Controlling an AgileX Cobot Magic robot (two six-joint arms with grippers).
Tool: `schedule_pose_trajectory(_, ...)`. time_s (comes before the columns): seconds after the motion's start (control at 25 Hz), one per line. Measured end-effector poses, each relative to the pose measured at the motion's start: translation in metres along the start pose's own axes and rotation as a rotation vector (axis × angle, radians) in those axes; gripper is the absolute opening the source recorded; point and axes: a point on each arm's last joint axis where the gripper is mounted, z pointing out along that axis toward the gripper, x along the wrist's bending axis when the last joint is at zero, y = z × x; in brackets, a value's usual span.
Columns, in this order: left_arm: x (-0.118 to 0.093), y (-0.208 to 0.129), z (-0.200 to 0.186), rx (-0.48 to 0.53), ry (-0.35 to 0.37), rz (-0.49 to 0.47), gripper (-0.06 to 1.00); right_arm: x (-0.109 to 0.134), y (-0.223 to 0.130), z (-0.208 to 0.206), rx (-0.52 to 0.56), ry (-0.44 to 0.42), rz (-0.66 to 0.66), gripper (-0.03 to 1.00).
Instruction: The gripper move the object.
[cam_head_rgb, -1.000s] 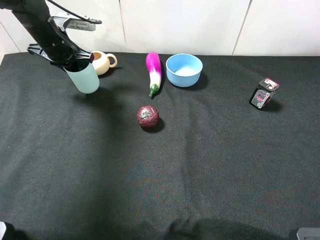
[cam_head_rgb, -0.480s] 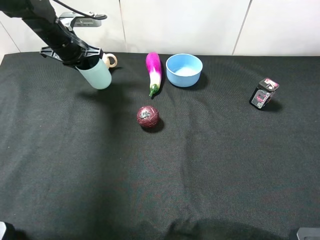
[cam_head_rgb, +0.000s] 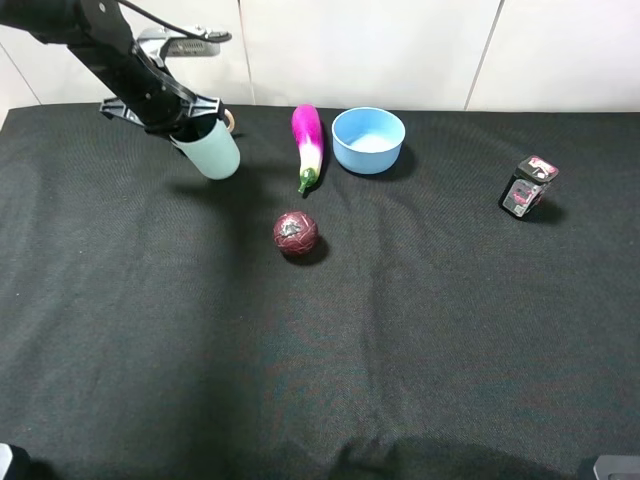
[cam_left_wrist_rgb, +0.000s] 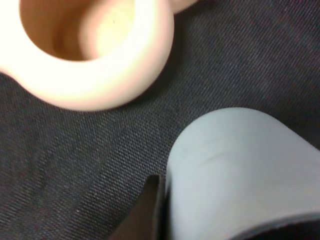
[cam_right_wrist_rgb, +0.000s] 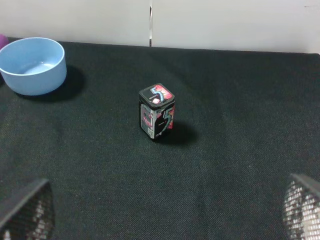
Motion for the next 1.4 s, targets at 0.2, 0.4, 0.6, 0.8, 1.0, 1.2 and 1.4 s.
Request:
schedule_pose_trajectory(0.2,-0.0032,-0.0014,0.0028,0.006,-0.004,-0.011,0.12,0.0000,0.0000,0.0000,0.000,0.000,0.000,0.69)
schedule_pose_trajectory(0.4,-0.0030,-0.0020,0.0050,0.009,-0.004,-0.014,0.20,0.0000,0.0000,0.0000,0.000,0.000,0.000,0.69)
schedule_pose_trajectory(0.6,-0.0029,-0.0010,0.0057,-0.002,-0.004,-0.013,0.37,0.0000,0.0000,0.0000,0.000,0.000,0.000,0.69)
schedule_pose_trajectory(0.8,-0.0029,-0.0004,0.0057,-0.009,-0.004,-0.013,0.49,0.0000,0.0000,0.0000,0.000,0.000,0.000,0.69)
schedule_pose_trajectory(1.0,-0.0029,0.0001,0.0057,-0.014,-0.004,-0.013,0.71,0.0000,0.0000,0.0000,0.000,0.000,0.000,0.69)
schedule_pose_trajectory(1.2,-0.0029,0.0001,0.0057,-0.014,-0.004,-0.013,0.81,0.0000,0.0000,0.0000,0.000,0.000,0.000,0.69)
schedule_pose_trajectory(1.4,-0.0029,0.0001,0.0057,-0.014,-0.004,-0.013,0.83,0.0000,0.0000,0.0000,0.000,0.000,0.000,0.69)
